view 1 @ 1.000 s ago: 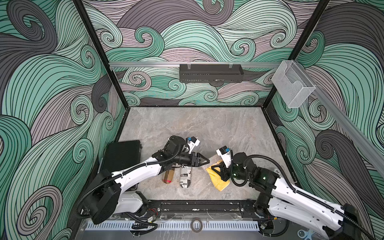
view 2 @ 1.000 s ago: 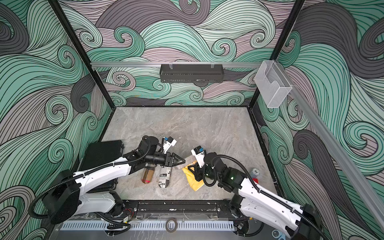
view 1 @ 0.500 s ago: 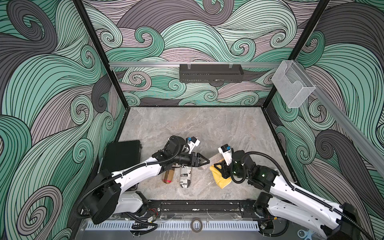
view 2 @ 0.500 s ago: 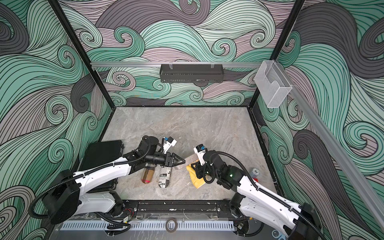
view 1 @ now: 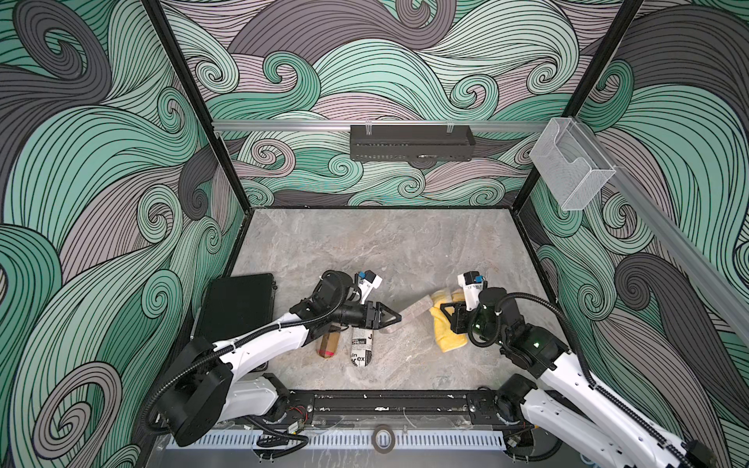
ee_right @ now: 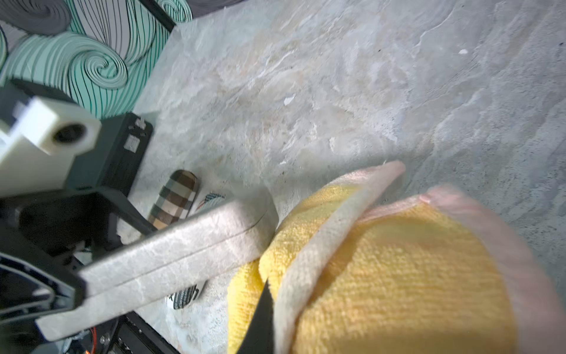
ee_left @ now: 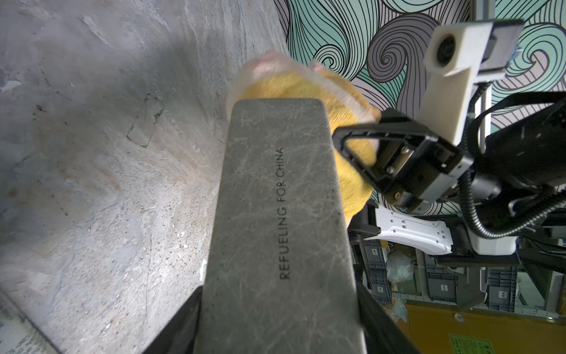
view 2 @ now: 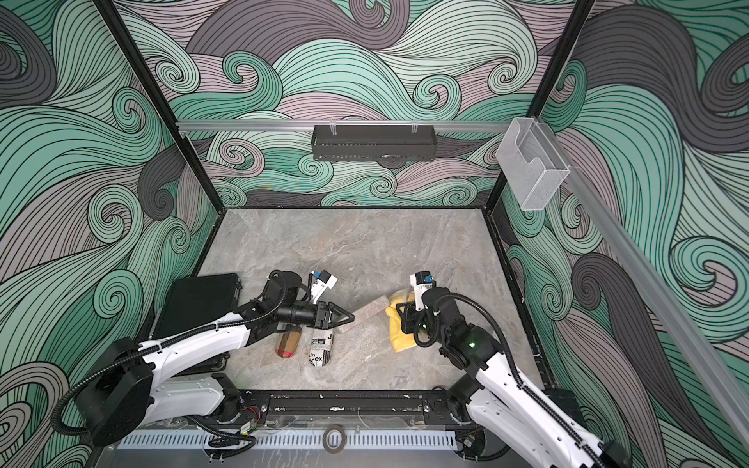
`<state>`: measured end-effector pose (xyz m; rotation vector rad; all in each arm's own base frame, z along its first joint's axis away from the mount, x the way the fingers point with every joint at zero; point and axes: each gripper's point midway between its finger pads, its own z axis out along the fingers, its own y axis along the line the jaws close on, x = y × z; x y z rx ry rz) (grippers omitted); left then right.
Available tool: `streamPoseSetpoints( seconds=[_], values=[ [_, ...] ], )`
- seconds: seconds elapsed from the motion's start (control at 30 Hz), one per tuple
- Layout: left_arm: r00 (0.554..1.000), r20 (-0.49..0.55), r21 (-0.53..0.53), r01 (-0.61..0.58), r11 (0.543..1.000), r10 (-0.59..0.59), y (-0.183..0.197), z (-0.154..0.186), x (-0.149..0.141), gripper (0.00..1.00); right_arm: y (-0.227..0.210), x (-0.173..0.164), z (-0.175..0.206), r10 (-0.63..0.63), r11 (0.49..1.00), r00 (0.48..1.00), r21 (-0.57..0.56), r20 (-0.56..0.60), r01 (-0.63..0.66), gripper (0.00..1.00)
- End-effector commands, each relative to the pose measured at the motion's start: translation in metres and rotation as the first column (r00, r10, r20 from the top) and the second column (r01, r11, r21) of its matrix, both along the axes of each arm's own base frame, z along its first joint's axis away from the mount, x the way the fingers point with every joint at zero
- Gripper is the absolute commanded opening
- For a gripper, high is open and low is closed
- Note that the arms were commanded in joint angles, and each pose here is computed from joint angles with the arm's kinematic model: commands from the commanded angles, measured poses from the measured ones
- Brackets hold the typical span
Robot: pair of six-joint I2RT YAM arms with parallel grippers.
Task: Wipe the eyeglass case
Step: Wipe the dirt from the eyeglass case.
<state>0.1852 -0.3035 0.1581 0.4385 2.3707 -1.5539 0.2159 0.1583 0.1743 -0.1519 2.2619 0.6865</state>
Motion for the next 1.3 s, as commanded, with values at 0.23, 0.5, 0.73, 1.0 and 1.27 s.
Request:
streamPoseSetpoints(
  seconds=[0.23,0.5,0.73,1.0,1.27],
  values=[
    [0.989,0.140,-0.126,0.062,0.990,-0.044,0.005,0.036,-0.008,0.47,0.025,-0.009,0.096,0.127,0.915,0.981,0.365,0.146,-0.173,0.00],
    [0.981,0.182,-0.178,0.094,0.980,-0.062,0.008,0.050,-0.017,0.47,0.048,-0.008,0.120,0.229,0.822,0.960,0.497,0.160,-0.279,0.00],
    [0.974,0.217,-0.195,0.104,0.975,-0.060,0.011,0.061,-0.021,0.47,0.024,0.016,0.055,0.067,0.954,0.995,0.297,-0.073,-0.043,0.00],
    [0.975,0.214,-0.190,0.108,0.976,-0.066,0.010,0.057,-0.021,0.47,0.046,0.002,0.091,0.221,0.873,0.973,0.431,0.069,-0.229,0.00],
    [0.973,0.218,-0.198,0.119,0.973,-0.075,0.009,0.058,-0.021,0.47,0.054,-0.012,0.119,0.291,0.811,0.945,0.485,0.148,-0.326,0.00]
  ],
)
